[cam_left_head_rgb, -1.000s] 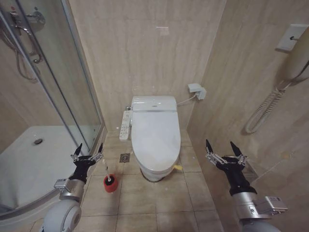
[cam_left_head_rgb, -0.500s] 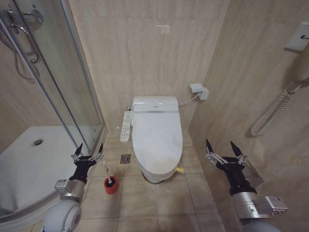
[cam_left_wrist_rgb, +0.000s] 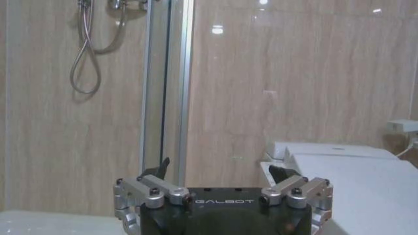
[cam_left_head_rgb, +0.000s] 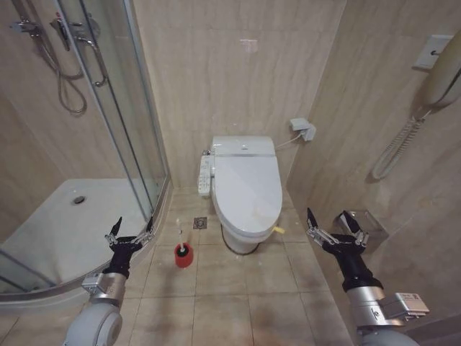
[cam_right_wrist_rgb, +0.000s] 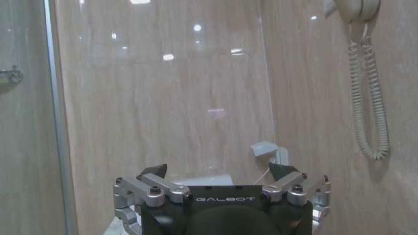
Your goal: Open the toilet lid, clean the toilet bowl with a toilet brush, close the toilet lid, and flush.
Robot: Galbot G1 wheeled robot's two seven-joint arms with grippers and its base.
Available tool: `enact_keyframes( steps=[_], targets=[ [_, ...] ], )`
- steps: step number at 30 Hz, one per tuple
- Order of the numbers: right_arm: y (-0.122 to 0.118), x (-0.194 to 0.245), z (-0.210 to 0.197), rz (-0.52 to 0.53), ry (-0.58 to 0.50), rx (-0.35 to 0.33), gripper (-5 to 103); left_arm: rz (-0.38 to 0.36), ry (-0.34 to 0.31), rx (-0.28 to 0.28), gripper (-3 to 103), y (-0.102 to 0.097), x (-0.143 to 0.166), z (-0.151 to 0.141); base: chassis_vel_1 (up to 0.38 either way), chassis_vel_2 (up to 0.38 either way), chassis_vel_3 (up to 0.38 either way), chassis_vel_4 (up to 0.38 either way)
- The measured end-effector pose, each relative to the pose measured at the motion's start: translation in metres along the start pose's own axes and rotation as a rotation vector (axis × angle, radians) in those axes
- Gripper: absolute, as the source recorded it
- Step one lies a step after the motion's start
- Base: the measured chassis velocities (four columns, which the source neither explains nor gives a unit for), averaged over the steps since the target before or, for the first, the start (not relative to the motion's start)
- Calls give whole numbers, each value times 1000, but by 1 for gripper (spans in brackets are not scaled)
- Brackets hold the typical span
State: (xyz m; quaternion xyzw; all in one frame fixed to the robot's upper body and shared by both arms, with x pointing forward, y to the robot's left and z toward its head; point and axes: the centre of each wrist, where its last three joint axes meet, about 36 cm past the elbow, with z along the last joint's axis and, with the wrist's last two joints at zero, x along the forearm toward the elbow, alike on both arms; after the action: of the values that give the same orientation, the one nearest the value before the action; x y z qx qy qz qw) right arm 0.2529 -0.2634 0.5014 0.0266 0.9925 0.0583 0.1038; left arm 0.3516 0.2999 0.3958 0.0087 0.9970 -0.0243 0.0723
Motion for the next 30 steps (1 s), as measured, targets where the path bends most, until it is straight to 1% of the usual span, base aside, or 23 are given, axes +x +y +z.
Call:
enact_keyframes(
  steps=[12,23,27,30],
  targets=[
    [0,0,0,0,0,0,100,23,-7,5,100,0,6,9,-103,-29,84,15],
    [0,0,0,1,0,0,100,21,-8,-1,100,3,9,14,-106,-141,116,149],
    [0,0,0,1,0,0,100,17,-7,-1,100,4,10,16,-41,-26,32,18],
    [0,0,0,1,0,0,100,4,1,-9,100,8,12,27,30,56,-34,-46]
  ],
)
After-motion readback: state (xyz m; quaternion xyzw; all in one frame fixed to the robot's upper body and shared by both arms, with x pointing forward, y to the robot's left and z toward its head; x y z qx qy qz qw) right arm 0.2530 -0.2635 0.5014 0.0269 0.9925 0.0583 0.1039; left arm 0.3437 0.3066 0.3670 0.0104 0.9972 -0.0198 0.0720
